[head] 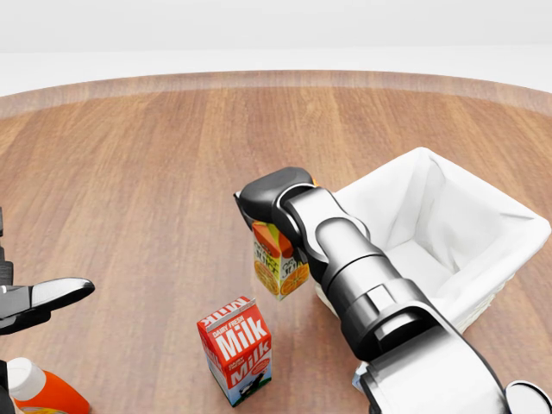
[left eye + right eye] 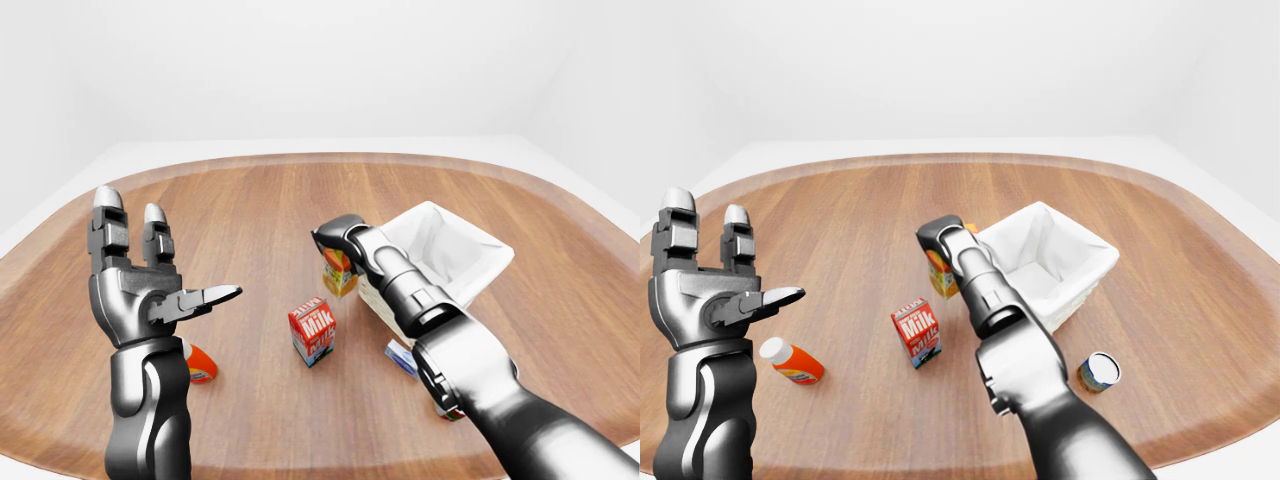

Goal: Pick up the orange juice, and put it in the basket.

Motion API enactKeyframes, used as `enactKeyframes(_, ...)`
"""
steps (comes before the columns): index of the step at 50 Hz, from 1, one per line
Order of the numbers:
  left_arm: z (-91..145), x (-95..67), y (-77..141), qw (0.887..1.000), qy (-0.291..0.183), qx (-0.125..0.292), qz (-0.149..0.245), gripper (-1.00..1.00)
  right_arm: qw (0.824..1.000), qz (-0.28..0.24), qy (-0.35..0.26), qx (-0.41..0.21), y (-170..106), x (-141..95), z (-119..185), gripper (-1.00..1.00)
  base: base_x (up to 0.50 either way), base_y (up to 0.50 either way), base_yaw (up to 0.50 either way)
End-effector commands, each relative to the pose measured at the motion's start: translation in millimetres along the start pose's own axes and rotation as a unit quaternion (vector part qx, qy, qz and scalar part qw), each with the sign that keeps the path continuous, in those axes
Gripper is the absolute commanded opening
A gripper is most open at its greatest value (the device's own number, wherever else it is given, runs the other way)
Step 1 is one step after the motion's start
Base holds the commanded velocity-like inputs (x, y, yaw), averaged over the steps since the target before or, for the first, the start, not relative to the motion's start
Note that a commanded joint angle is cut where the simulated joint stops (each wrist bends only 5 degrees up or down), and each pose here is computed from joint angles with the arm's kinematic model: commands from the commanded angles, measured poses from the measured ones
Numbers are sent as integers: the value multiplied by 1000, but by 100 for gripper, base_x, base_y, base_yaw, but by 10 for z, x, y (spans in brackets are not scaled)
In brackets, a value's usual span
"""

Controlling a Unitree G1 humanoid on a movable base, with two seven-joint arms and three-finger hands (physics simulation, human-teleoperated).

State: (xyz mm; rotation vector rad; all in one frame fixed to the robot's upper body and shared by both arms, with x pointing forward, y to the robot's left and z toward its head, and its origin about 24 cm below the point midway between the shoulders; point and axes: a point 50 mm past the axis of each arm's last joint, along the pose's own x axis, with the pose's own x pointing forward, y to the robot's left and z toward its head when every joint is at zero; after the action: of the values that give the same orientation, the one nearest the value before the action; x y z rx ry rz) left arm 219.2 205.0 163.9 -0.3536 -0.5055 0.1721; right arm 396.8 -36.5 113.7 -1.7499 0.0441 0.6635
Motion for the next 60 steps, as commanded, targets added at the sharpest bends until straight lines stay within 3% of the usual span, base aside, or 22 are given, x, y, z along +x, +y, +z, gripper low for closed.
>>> enactKeyframes(1, 0, 0, 1, 1000, 0, 0, 0, 100, 999, -33, 7, -10, -249, -77, -45, -100, 0, 0, 0)
enactKeyframes(21, 1, 0, 1, 1000, 0, 0, 0, 100, 999, -46, 4, -3, -509, -187, -67, -100, 0, 0, 0)
enactKeyframes(36, 1, 0, 1, 1000, 0, 0, 0, 100, 998, -66, -1, 6, -867, -359, -109, -100, 0, 0, 0)
enactKeyframes(60, 0, 0, 1, 1000, 0, 0, 0, 100, 997, -79, -2, 6, -1126, -546, -165, -100, 0, 0, 0)
